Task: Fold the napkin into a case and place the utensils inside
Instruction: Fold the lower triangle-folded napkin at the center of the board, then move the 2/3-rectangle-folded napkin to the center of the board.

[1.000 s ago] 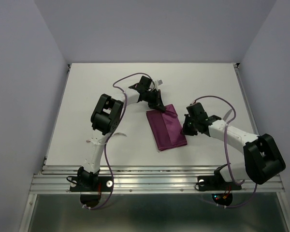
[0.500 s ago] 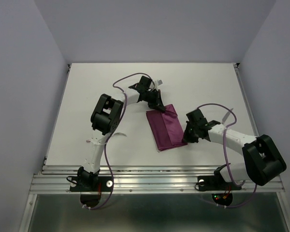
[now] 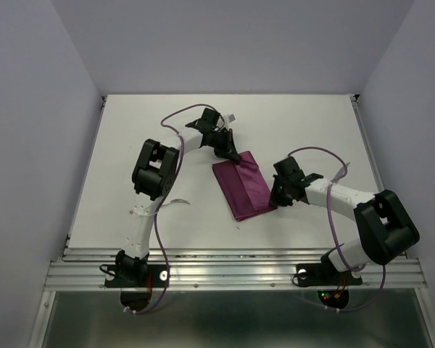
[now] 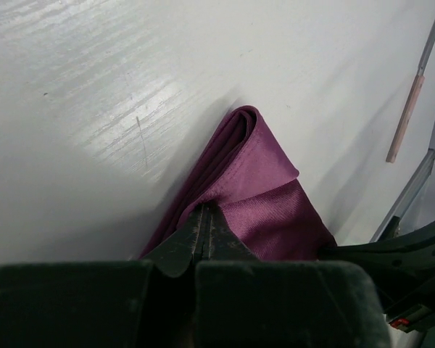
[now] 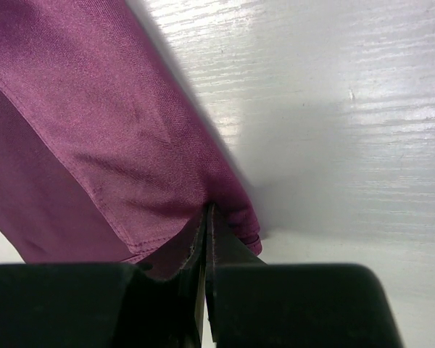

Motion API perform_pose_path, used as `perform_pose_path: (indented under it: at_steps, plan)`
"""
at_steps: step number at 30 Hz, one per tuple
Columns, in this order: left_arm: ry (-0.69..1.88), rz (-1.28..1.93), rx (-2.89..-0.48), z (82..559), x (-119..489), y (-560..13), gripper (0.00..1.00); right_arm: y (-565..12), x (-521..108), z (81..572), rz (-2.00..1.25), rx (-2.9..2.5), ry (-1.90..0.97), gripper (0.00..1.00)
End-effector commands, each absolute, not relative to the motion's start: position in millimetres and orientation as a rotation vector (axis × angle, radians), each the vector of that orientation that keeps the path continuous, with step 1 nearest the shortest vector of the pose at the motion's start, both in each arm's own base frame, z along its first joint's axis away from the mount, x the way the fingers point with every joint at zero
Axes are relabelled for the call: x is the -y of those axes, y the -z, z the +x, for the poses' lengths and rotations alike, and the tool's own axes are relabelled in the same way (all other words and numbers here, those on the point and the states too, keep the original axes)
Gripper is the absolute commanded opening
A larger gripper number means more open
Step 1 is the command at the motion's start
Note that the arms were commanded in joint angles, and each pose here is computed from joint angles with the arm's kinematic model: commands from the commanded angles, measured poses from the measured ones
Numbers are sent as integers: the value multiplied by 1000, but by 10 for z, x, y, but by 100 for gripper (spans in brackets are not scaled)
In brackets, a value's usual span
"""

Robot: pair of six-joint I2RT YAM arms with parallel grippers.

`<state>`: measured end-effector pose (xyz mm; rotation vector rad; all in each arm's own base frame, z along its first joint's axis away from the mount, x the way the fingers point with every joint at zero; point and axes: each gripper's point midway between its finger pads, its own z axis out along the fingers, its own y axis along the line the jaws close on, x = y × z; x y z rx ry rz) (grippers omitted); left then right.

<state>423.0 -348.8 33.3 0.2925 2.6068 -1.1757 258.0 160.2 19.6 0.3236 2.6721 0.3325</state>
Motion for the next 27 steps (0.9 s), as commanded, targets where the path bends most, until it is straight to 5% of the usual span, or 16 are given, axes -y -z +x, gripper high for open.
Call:
perform_pose_path:
  at_steps: [1, 12, 27]
  plan:
    - [1125, 379, -2497, 4360, 3496, -900, 0, -248, -1547, 2602, 267, -2654, -265, 3]
    - [1128, 409, -2437, 4319, 3474, -1270, 23, -693, -1567, 2787, 246, -2550, -283, 4]
    - [986, 251, -2451, 4007, 3098, -1306, 23, -928, -1683, 3445, 135, -2441, -173, 7]
